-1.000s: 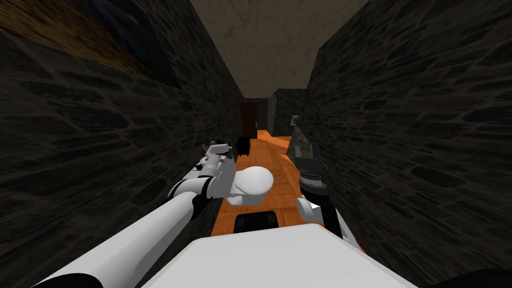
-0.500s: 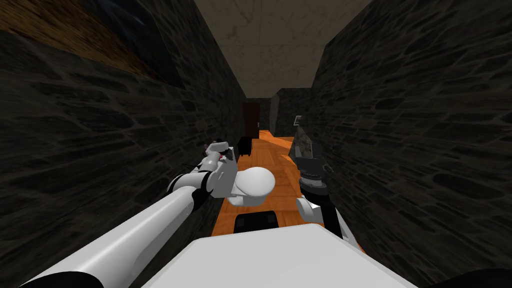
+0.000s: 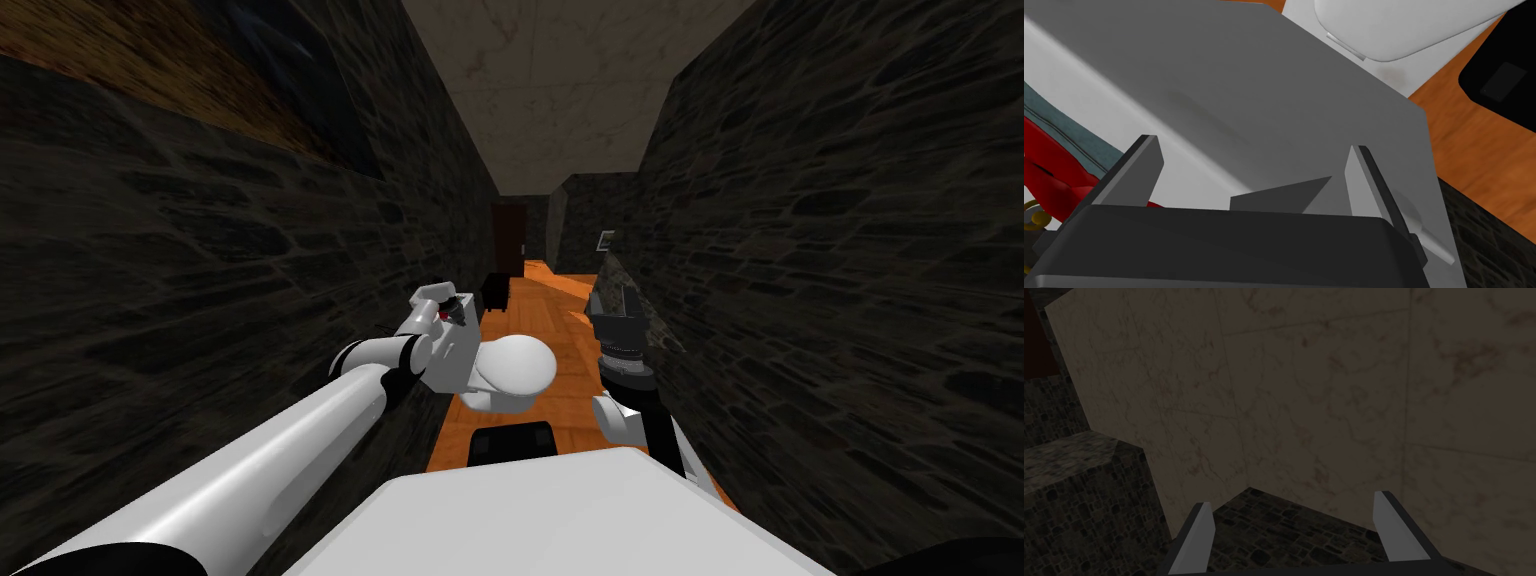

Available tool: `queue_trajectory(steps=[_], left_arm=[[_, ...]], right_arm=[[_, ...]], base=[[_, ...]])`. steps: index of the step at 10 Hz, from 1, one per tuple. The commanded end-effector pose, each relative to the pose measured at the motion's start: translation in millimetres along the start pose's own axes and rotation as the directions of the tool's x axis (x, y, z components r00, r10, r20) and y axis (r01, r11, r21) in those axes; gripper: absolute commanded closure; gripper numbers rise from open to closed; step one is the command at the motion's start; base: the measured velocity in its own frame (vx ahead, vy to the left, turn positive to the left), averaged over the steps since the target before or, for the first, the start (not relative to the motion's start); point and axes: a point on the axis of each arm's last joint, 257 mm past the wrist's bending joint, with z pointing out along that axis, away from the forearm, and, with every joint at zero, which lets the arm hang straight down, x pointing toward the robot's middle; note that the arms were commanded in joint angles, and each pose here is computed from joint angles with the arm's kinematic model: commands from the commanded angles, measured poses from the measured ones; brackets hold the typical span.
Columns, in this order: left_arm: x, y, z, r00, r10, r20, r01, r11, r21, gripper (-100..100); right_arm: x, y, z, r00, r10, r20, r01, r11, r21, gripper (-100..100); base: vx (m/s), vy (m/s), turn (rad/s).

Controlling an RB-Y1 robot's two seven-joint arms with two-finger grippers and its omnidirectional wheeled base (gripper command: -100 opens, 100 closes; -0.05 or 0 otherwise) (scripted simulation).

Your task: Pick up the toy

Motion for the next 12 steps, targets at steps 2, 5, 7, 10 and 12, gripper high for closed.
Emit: queue_trajectory(steps=[2, 5, 7, 10, 12], left_arm=[[-3.5, 5, 0.4, 1.000, -0.013, 0.006, 0.013, 1.000, -0.023, -100], [-8.0, 13, 13.4, 1.000, -0.016, 0.009, 0.017, 1.000, -0.025, -100], [-8.6, 15, 15.1, 1.000, -0.016, 0.010, 0.017, 0.999, -0.028, -100], [-8.1, 17, 16.8, 1.000, -0.016, 0.010, 0.016, 0.999, -0.032, 100], [-7.9, 16, 16.1, 1.000, -0.014, 0.010, 0.015, 0.999, -0.029, 100]], right_arm=[[0, 0, 0.0, 1.000, 0.000, 0.000, 0.000, 1.000, 0.000, 0], [0, 0, 0.0, 1.000, 0.000, 0.000, 0.000, 1.000, 0.000, 0], [0, 0, 0.0, 1.000, 0.000, 0.000, 0.000, 1.000, 0.000, 0], [0, 0, 0.0, 1.000, 0.000, 0.000, 0.000, 1.000, 0.000, 0], [0, 0, 0.0, 1.000, 0.000, 0.000, 0.000, 1.000, 0.000, 0]], base=[[0.000, 0.053, 0.055], [0.028, -0.002, -0.008], [0.025, -0.010, -0.005], [-0.002, -0.001, -0.002], [0.000, 0.000, 0.000]])
